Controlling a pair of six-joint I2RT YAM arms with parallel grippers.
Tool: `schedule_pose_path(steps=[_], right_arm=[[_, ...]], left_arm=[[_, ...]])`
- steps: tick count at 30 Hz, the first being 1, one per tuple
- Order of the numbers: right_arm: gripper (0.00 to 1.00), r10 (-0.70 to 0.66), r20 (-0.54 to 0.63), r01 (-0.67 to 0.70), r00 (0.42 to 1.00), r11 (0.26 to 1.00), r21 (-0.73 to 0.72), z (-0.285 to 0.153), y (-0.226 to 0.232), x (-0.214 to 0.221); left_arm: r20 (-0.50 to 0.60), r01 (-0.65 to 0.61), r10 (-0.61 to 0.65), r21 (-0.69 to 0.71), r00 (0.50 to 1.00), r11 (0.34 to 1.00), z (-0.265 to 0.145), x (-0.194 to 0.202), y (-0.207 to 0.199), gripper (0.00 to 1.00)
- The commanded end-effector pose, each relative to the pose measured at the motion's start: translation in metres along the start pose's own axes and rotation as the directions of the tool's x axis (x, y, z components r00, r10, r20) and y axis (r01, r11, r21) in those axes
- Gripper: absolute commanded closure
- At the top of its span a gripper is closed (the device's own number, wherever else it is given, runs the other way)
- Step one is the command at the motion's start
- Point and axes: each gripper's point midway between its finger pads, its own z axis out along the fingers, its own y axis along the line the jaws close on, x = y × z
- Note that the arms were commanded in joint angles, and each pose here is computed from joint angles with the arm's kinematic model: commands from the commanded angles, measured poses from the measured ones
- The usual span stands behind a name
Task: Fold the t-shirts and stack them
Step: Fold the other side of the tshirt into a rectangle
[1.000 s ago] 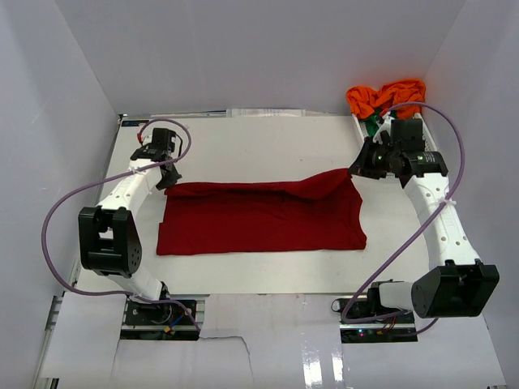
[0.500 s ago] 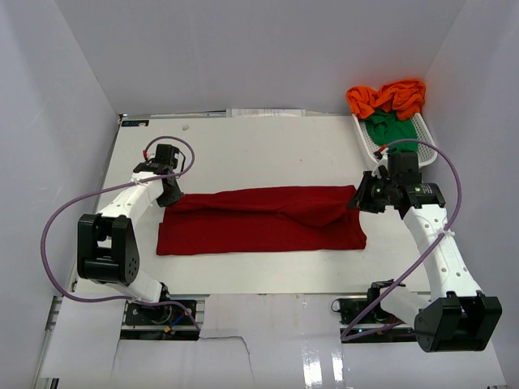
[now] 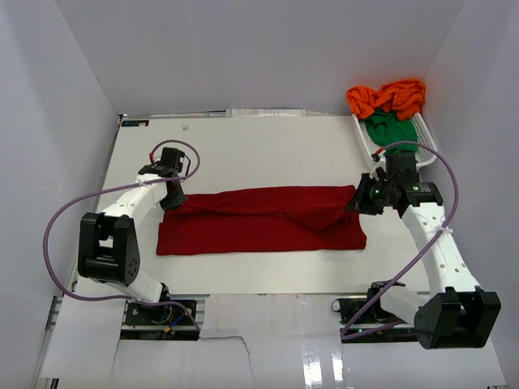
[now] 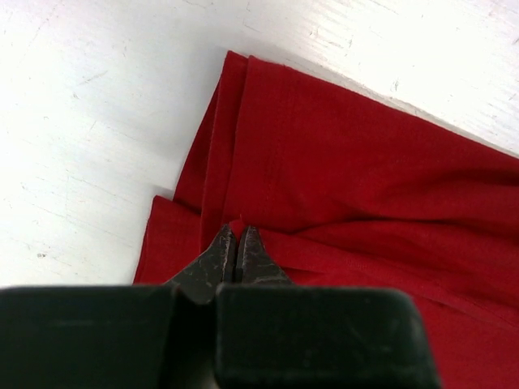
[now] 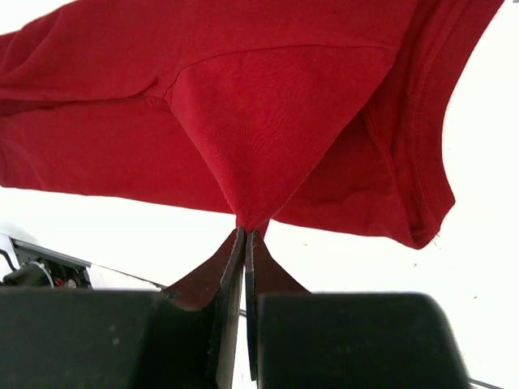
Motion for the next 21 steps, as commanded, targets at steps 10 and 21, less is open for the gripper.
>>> schedule_pose_path(steps=[10, 21], right_arm=[[0.92, -0.017, -0.027, 0.018, 0.999, 0.998, 0.060, 0.007, -0.015, 0.006], [0.34, 0.014, -0.036, -0.006, 0.999, 0.975, 0.223, 0.006, -0.044, 0.009]], left_arm=[[0.010, -0.025, 0.025, -0.038, 1.000, 0.999, 0.008, -0.002, 0.004, 1.00], [0.005, -0.027, 0.028, -0.121, 1.000, 0.992, 0.007, 0.002, 0.020, 0.29]])
